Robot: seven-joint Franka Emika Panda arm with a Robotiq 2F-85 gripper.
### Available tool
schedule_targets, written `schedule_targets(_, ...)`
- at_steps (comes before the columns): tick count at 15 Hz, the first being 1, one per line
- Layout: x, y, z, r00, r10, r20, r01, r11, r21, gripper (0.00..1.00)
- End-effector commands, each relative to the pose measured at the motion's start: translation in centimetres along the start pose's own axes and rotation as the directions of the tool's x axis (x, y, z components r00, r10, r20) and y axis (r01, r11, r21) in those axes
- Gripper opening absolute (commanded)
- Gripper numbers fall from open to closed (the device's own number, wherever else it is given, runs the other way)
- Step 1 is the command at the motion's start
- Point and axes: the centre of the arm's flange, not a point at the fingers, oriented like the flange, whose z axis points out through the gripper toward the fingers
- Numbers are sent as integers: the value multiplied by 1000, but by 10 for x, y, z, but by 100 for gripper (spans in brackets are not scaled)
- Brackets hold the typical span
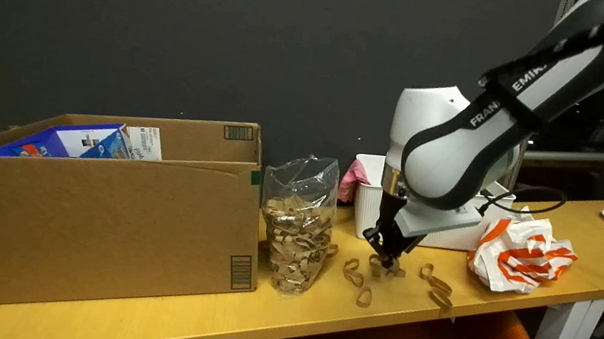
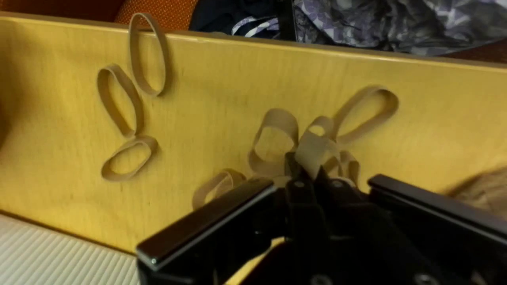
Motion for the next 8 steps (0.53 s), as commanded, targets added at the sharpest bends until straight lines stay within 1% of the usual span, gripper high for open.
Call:
schedule_targets(1,8,-5,-80,999,20,-37,-21,999,-25,1)
schedule_targets(4,26,-10,-145,994,22,-107,-25,999,-30,1)
schedule_targets(8,57,-18,-211,980,0,-197,-8,999,-41,1)
